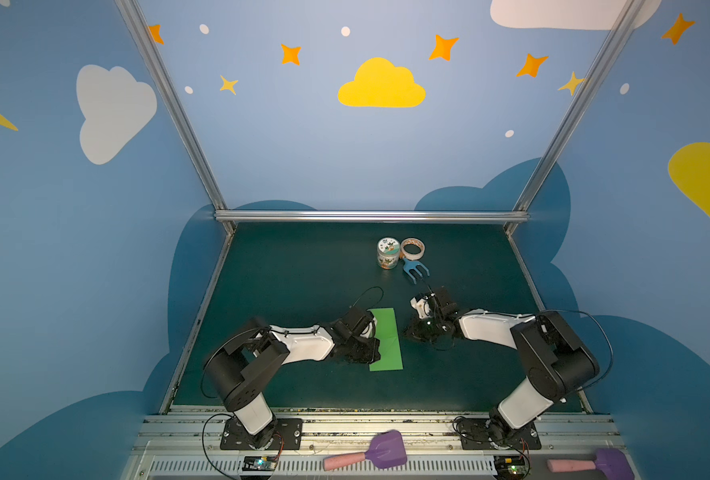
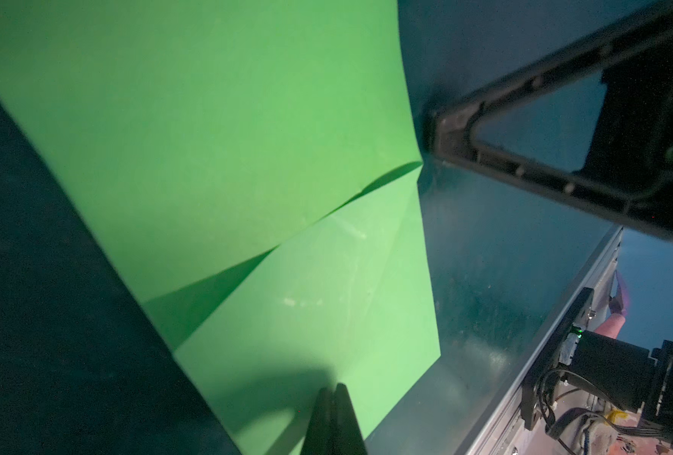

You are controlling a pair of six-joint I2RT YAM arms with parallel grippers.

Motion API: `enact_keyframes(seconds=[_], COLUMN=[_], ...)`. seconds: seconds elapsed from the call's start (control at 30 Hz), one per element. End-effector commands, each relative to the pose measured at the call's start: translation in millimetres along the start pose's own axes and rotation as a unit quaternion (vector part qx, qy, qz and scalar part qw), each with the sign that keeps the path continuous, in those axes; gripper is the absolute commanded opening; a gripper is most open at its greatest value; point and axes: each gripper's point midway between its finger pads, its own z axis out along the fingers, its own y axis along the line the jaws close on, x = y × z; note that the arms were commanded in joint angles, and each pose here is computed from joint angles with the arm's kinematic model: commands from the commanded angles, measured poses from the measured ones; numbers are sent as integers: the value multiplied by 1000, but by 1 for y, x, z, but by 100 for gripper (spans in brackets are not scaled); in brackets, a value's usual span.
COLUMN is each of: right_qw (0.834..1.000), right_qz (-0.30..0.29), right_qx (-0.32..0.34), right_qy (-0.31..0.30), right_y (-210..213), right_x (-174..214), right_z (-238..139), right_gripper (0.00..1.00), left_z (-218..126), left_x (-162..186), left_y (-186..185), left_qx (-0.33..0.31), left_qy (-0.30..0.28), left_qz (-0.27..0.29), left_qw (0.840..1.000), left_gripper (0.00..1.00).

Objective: Fold a paper plane with a square sheet of paper (fold left side to right side)

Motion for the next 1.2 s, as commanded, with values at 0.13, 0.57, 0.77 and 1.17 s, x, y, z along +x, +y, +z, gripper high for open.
enact_keyframes(seconds=[0.13,0.57,0.77,1.17], right_qw=[1000,998,999,998], right_qz=[15,-52,-39,-7], right_qx=[17,-10,13,40], right_qy=[6,17,31,43], right_y=[-7,63,48,16], right_x=[0,34,38,53], right_z=[-14,1,25,36], right_gripper=[0,0,0,0], left_z=[6,6,5,2], left_x=[26,26,26,36], left_y=[28,28,27,29], left_qx=[-44,-44,-44,-36], left_qy=[37,38,38,43], left_qz=[-14,-12,-12,-19], left_qw=[998,998,998,998], left_gripper=[4,4,4,3])
